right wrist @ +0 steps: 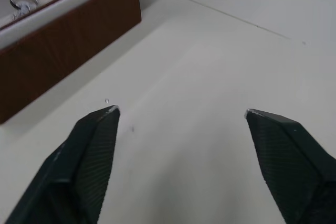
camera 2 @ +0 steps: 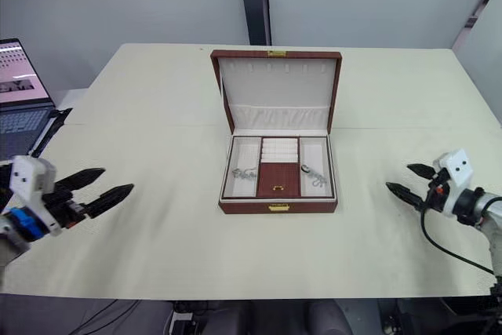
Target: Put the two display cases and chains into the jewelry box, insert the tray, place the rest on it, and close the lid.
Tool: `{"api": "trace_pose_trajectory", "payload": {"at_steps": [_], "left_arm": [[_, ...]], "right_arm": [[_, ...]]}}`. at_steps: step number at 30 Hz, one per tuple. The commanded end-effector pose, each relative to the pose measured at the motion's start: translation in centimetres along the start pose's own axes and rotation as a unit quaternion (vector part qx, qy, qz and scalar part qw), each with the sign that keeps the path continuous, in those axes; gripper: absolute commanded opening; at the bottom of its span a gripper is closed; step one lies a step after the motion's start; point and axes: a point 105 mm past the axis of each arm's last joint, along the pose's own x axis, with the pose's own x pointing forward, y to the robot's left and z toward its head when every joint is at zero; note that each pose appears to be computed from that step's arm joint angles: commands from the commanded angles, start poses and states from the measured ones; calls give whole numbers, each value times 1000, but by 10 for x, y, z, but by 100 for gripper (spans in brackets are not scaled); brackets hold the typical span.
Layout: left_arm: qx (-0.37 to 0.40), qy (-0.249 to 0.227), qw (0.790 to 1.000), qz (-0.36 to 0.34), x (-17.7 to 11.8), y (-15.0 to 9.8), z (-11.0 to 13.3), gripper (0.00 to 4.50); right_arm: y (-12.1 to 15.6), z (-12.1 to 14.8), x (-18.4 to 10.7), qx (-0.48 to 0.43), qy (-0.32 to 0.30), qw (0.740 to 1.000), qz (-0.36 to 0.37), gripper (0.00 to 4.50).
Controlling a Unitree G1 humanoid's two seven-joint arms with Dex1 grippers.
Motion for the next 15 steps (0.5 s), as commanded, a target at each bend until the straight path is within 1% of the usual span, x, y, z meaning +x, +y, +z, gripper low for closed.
{"api": "trace_pose_trajectory", "payload": {"at_steps": [1,2,4,6,9,10,11,15], "left_arm": [[21,-12,999,-22,15,-14,11,291],[19,-11,999,-31,20,-18,10,256],[13,-9,998,-61,42,-33,5,186],[12,-6,997,-74,56,-42,1,124],[4,-14,994,-108,77,-61,1,25],[2,-15,993,-116,83,-66,1,0],[1,-14,993,-119,86,-68,0,0],[-1,-14,992,-127,104,-75,-3,0]], "right_arm": [[8,14,9,-5,-19,1000,9,277],[11,14,13,-3,-21,1000,13,241],[19,14,26,0,-23,1000,21,182],[23,12,33,-2,-20,999,25,132],[31,14,45,2,-26,999,35,52],[34,14,49,2,-27,999,40,26],[36,14,51,1,-28,999,42,1],[49,15,64,-1,-32,998,62,1]]}}
